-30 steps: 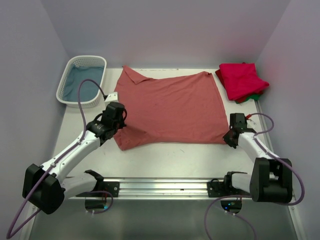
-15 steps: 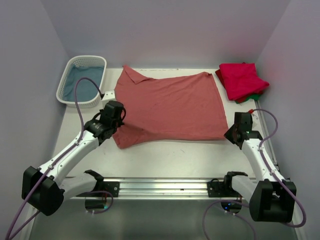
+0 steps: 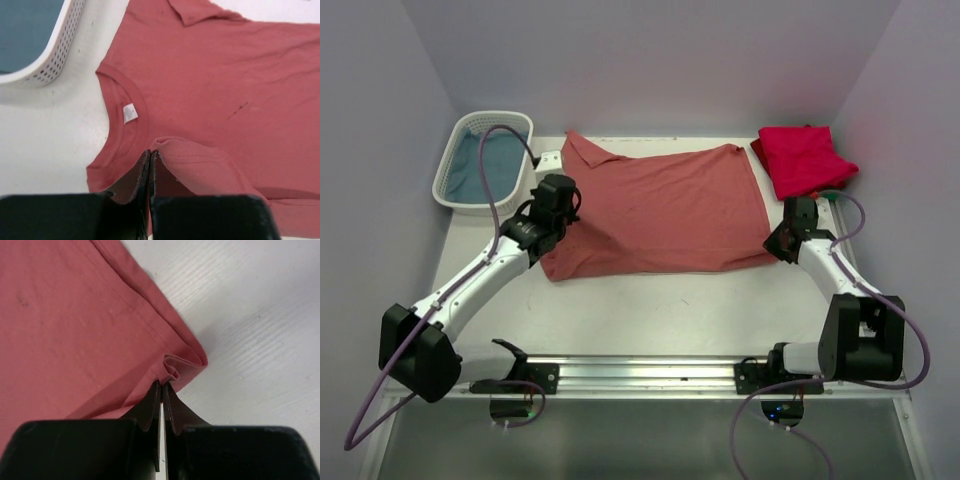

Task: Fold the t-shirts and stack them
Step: Flatten the tshirt out

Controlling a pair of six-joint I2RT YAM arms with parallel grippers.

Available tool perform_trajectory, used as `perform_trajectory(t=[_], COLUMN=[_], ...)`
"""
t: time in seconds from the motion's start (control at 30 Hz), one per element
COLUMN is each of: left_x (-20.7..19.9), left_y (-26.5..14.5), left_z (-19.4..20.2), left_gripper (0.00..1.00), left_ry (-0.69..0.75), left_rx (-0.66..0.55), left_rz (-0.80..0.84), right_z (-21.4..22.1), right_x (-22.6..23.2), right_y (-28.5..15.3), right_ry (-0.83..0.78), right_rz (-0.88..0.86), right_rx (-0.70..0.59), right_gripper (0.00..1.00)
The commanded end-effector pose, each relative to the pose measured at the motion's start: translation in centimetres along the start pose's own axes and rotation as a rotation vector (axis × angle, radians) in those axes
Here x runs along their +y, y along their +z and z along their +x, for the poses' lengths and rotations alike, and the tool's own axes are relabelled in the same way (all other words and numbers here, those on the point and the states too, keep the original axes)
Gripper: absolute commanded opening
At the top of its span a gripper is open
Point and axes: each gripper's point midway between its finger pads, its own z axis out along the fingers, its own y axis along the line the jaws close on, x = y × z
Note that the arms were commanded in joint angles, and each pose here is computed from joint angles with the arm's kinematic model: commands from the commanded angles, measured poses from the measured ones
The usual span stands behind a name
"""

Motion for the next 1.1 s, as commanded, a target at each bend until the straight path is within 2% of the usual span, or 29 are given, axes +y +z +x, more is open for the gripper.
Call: perform_trajectory(t=[0.0,0.27,0.43,0.5,0.6,0.67,0.73,0.83,0.87,0.93,0.97,1.03,1.07], left_x=[-2.1,-4.8,-6.1,-6.1,-6.3,-5.4,-5.1,-4.8,-5.1,-4.2,-3.9,-2.7,-2.2], left_y=[-0.1,3.2,4.4,5.6,8.8,11.4,12.4,11.7,10.2,8.6,6.4,4.3,1.9], left_z=[-6.4,-8.2,-11.1,-11.1,-10.3,-7.9,-6.9,-5.8,-6.6,-4.9,-5.8,-3.7,-4.5], left_gripper=[0.00,0.00,0.00,0.00,0.00,0.00,0.00,0.00,0.00,0.00,0.00,0.00,0.00], left_ry=[-0.015,0.069,0.100,0.121,0.128,0.159,0.162,0.128,0.090,0.091,0.074,0.077,0.054], left_rx=[-0.166,-0.165,-0.283,-0.282,-0.213,-0.125,-0.089,-0.054,-0.066,-0.016,-0.037,0.014,-0.013], left_rz=[0.032,0.034,0.045,0.034,0.049,0.005,0.000,0.011,0.043,0.045,0.060,0.052,0.072], right_z=[-3.8,-6.6,-7.7,-8.0,-8.2,-7.9,-7.5,-6.7,-6.5,-5.8,-5.5,-4.8,-4.3], right_x=[2.7,4.6,5.1,5.3,5.7,5.9,6.2,6.1,6.2,6.0,5.9,5.7,5.5], right_y=[-0.3,0.0,1.0,1.6,2.7,3.7,4.1,3.6,3.2,1.4,0.5,-1.8,-2.5], right_ry=[0.021,0.036,0.043,0.047,0.043,0.041,0.037,0.026,0.020,0.014,-0.002,-0.027,-0.050], right_rz=[-0.074,-0.090,-0.074,-0.064,-0.056,-0.046,-0.058,-0.077,-0.099,-0.140,-0.160,-0.213,-0.228], right_rx=[-0.090,-0.138,-0.156,-0.161,-0.145,-0.123,-0.098,-0.082,-0.081,-0.085,-0.086,-0.098,-0.092], right_gripper=[0.00,0.00,0.00,0.00,0.00,0.00,0.00,0.00,0.00,0.00,0.00,0.00,0.00])
